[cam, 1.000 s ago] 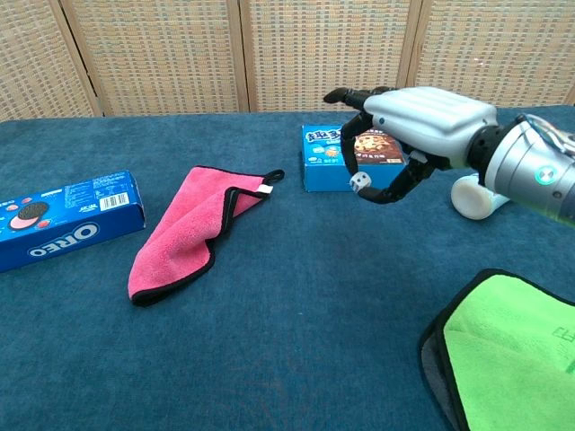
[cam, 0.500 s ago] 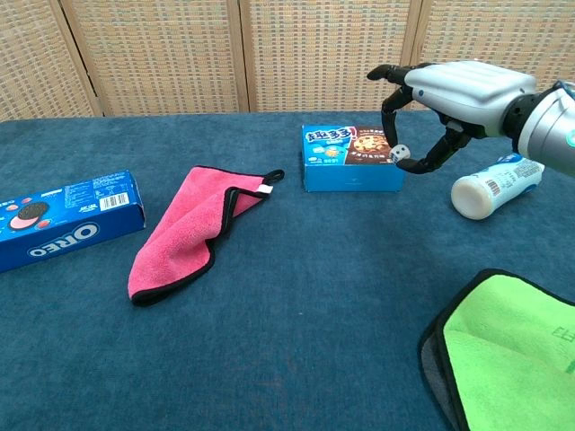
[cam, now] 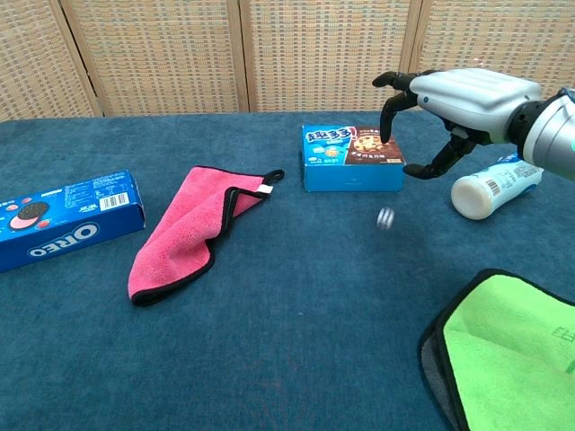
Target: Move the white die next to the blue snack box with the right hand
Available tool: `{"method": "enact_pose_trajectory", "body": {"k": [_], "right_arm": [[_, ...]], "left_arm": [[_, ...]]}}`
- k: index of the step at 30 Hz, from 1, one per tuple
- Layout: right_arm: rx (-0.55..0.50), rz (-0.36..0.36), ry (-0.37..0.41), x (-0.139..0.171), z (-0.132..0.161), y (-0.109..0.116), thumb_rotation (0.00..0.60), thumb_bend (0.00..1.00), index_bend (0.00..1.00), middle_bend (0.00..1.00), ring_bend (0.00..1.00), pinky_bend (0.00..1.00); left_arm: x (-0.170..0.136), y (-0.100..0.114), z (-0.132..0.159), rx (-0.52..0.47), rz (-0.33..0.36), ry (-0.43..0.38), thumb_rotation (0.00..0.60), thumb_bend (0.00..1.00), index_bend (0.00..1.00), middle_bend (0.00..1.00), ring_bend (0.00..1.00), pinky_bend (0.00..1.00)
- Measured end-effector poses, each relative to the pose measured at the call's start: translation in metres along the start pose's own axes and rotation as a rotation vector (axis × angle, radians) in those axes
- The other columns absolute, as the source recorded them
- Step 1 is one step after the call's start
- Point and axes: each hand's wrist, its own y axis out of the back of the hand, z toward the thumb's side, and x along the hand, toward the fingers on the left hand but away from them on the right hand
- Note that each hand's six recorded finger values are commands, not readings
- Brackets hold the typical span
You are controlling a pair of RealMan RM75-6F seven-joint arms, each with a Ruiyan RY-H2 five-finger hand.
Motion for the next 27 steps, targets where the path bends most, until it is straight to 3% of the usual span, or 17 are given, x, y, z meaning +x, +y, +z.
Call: {"method": "enact_pose_trajectory", "body": {"k": [13, 20, 27], "right_arm": [[0.004, 0.005, -0.028, 0.013, -0.015, -0.005, 0.6, 0.35, 0.35, 0.0, 0.0, 0.0], [-0.01, 0.003, -0.067, 0.052, -0.039, 0.001, 0.6, 0.33, 0.29, 0.0, 0.0, 0.0], [-0.014, -0.057, -0.106, 0.094, -0.062, 0.013, 0.6, 0.26, 0.21, 0.0, 0.0, 0.0]], "left_arm": [[0.0, -0.001, 0.001, 0.002, -0.004, -0.002, 0.6, 0.2, 0.0, 0.0, 0.0, 0.0], [0.001, -0.001, -0.001, 0.005, -0.001, 0.005, 0.6, 0.2, 0.0, 0.0, 0.0, 0.0], [0.001, -0.002, -0.001, 0.01, -0.002, 0.009, 0.6, 0.2, 0.0, 0.0, 0.0, 0.0]]}}
